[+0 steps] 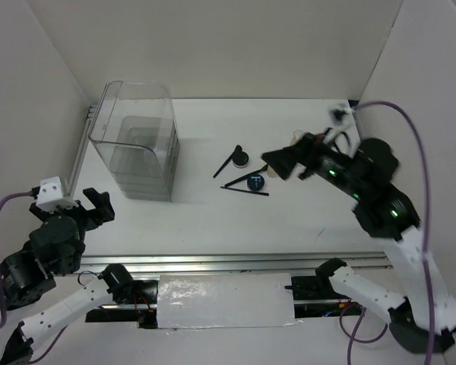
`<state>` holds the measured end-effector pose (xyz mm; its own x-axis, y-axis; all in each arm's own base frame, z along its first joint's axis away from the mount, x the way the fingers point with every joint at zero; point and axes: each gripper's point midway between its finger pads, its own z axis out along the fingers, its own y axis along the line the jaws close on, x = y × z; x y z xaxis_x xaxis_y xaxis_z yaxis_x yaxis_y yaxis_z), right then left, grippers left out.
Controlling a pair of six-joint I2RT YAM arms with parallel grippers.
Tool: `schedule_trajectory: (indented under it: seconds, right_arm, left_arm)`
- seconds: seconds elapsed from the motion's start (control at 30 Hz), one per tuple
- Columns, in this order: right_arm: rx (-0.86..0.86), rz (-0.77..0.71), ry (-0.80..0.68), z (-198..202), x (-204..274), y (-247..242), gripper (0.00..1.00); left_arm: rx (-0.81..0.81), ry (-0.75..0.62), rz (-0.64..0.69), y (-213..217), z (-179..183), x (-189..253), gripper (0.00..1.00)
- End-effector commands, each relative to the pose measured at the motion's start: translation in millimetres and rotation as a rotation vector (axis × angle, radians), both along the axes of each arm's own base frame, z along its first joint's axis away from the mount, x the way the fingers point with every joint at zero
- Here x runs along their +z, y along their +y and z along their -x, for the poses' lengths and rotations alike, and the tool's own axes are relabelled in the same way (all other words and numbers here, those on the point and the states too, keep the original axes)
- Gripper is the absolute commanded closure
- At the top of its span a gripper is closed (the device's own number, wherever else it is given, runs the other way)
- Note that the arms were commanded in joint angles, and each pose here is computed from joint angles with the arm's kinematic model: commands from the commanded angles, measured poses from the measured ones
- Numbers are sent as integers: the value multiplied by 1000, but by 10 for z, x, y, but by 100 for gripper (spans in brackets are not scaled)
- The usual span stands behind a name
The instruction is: Organize the makeup
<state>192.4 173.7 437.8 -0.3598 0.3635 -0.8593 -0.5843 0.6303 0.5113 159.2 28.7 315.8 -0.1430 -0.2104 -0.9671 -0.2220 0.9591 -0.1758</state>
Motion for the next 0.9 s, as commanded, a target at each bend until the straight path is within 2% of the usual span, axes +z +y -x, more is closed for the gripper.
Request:
schedule_trajectory:
  seconds: [0.0, 0.03, 0.1, 0.13, 0.27, 0.3, 0.33, 0.37, 0.4, 0.43, 0.47, 0.57, 0.67, 0.8, 0.87]
  right_arm:
    - [46, -61, 29, -459, -23, 612, 0]
    - [55, -40, 74, -715, -193, 855, 0]
    - [100, -84, 169, -882, -399, 1172, 0]
    - [120, -119, 168, -1102, -509, 1386, 0]
    - [133, -199, 256, -1514, -1034, 1911, 3]
    - [156, -251, 248, -1552, -1003, 2051, 5]
    - [161, -246, 289, -1686, -1292, 2206, 6]
    - [168, -283, 324, -1735, -1379, 2294, 12]
    - [181, -332, 296, -1805, -1344, 2353, 15]
    - [180, -346, 342, -1881, -1590, 2444, 19]
    - [184, -380, 323, -1938, -1595, 2484, 22]
    - [172, -404, 361, -2106, -1869, 2616, 32]
    - [199, -453, 356, -2196, -1962, 2729, 37]
    - [230, -456, 367, -2321, -2133, 2901, 39]
    - [269, -485, 358, -2320, -2067, 2971, 43]
  left_arm:
    - [93, -73, 47, 63, -77, 99, 1]
    - [88, -73, 46, 54, -81, 95, 1]
    - [100, -73, 43, 66, -86, 100, 1]
    - [105, -72, 50, 66, -87, 86, 1]
    - [106, -66, 51, 56, -94, 23, 1]
    - [106, -73, 59, 67, -84, 29, 1]
    - [111, -82, 64, 79, -78, 41, 1]
    - [111, -81, 63, 79, -79, 23, 1]
    - [113, -91, 71, 97, -66, 31, 1]
    - [110, -95, 74, 85, -75, 27, 0]
    - [106, -99, 74, 87, -71, 25, 1]
    - [96, -103, 80, 79, -66, 21, 0]
    - [87, -103, 79, 58, -76, 15, 1]
    - [65, -96, 64, 4, -105, 8, 1]
    - [56, -88, 55, -21, -119, -3, 1]
